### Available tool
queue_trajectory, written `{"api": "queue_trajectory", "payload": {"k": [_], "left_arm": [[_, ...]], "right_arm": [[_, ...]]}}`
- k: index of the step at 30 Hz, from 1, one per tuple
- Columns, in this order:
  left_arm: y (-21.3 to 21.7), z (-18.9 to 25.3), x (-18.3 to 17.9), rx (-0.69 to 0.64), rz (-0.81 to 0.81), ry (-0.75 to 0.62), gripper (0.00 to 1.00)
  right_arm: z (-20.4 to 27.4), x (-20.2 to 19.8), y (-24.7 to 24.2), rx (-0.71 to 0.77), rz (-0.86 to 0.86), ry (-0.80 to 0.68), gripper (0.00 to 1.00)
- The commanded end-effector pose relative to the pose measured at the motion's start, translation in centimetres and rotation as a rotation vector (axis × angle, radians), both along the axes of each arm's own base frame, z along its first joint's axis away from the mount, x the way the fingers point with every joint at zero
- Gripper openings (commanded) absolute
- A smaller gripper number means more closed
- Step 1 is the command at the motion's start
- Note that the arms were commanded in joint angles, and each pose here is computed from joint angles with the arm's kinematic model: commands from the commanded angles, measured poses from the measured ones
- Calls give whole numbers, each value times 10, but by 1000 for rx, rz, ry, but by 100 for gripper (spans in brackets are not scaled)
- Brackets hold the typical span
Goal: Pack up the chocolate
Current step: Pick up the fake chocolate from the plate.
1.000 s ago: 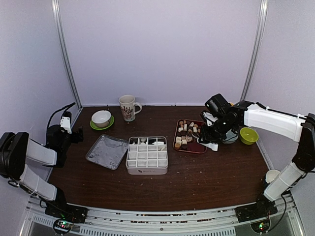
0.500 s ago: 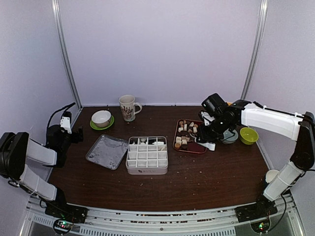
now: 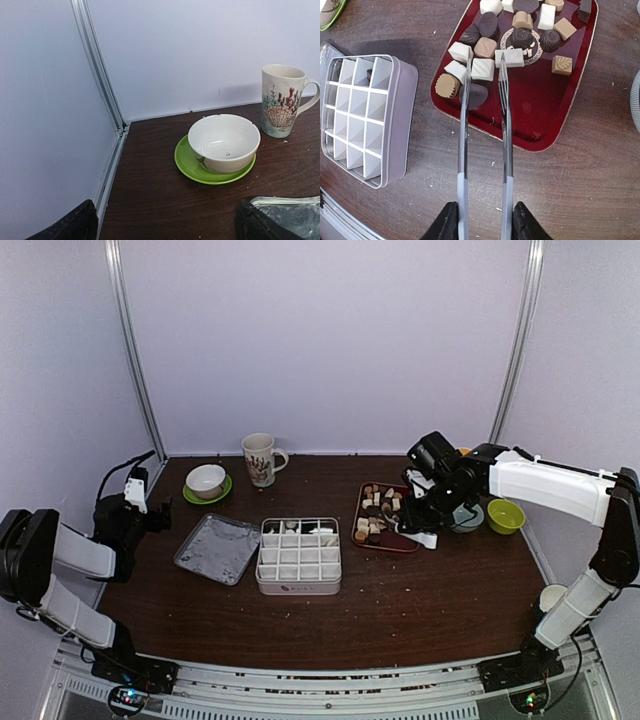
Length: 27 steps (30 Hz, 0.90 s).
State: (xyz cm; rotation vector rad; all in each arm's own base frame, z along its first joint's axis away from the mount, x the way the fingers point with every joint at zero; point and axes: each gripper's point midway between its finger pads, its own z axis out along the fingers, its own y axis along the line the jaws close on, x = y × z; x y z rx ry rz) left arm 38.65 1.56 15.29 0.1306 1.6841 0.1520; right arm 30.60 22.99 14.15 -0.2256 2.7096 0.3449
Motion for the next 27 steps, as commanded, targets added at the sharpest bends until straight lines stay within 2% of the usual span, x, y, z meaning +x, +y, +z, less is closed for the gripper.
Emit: {"api": "queue_trajectory", "payload": {"k": [1,3,5,16,27], "left_arm": [[4,12,1,1,14,-50,98],[19,11,5,-22,105,-32,98],[23,11,3,-29,129,-37,98],[15,11,6,-12,80,-27,98],[15,11,6,-11,80,-25,98]], "right_arm": [[10,4,4,7,-13,-39,36],[10,3,5,9,-13,-42,36],[12,2,8,12,-7,-45,36],[41,16,32,53,28,-106,36],[63,31,81,110,114,-133,35]]}}
